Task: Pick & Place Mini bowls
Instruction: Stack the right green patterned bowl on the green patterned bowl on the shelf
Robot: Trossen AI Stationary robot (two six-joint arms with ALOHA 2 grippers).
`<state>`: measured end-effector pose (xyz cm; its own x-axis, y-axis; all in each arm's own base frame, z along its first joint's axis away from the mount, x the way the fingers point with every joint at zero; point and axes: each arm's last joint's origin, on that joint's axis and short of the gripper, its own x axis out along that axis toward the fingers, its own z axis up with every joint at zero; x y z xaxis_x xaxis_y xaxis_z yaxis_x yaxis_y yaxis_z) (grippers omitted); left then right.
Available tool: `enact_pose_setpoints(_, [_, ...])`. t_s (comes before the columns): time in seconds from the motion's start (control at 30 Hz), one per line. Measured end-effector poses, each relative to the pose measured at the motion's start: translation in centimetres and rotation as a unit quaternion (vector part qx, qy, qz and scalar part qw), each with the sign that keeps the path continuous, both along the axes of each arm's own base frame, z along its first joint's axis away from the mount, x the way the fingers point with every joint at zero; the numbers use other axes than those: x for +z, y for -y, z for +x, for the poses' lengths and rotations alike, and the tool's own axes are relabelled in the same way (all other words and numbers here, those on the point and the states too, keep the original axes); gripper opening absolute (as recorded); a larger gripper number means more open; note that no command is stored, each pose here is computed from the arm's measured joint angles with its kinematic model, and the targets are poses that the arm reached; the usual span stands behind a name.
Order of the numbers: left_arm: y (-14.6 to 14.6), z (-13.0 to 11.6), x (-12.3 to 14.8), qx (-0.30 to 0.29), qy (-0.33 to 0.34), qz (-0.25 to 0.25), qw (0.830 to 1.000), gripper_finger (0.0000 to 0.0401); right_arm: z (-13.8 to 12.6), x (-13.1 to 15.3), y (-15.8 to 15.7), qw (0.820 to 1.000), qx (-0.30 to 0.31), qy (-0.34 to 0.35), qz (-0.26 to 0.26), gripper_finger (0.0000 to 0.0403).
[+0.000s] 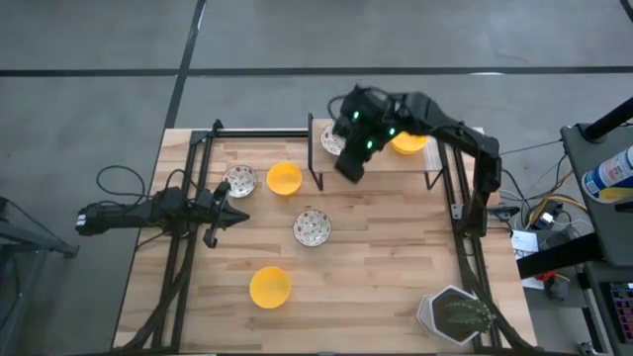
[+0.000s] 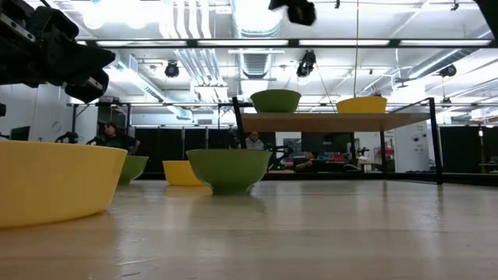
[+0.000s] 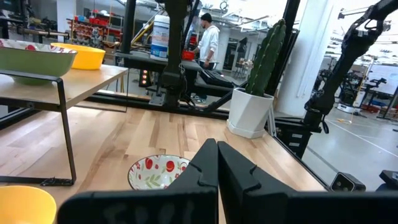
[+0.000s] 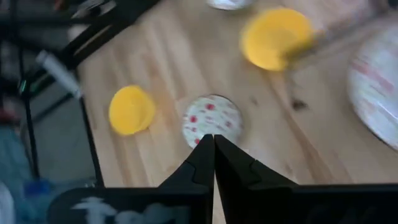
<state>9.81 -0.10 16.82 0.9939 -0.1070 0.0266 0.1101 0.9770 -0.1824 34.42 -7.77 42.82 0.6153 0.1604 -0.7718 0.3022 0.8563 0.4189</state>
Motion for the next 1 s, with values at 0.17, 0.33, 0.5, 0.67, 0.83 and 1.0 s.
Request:
enact_pose_setpoints(0.17, [0.0, 0.0, 0.0, 0.000, 0.000, 0.000, 1.000, 0.0000, 2.3, -1.3, -3.7, 0.994, 0.097, 0.040, -0.041, 0.0008])
enact_pose_setpoints(0.33, [0.0, 0.0, 0.0, 0.000, 0.000, 0.000, 1.000, 0.0000, 4.0, -3.7, -6.7, 0.982, 0.166, 0.061, -0.066, 0.0025])
enact_pose_setpoints(0.5, [0.0, 0.0, 0.0, 0.000, 0.000, 0.000, 1.000, 0.0000, 5.3, -7.0, -9.2, 0.971, 0.210, 0.065, -0.090, 0.0076])
enact_pose_setpoints(0.67, [0.0, 0.0, 0.0, 0.000, 0.000, 0.000, 1.000, 0.0000, 6.1, -10.3, -10.0, 0.969, 0.196, 0.061, -0.136, 0.0142])
enact_pose_setpoints(0.83, [0.0, 0.0, 0.0, 0.000, 0.000, 0.000, 1.000, 0.0000, 6.0, -13.4, -10.4, 0.966, 0.194, 0.030, -0.169, 0.0185])
enact_pose_setpoints(1.0, [0.0, 0.0, 0.0, 0.000, 0.000, 0.000, 1.000, 0.0000, 5.2, -17.1, -11.1, 0.952, 0.243, -0.005, -0.184, 0.0190])
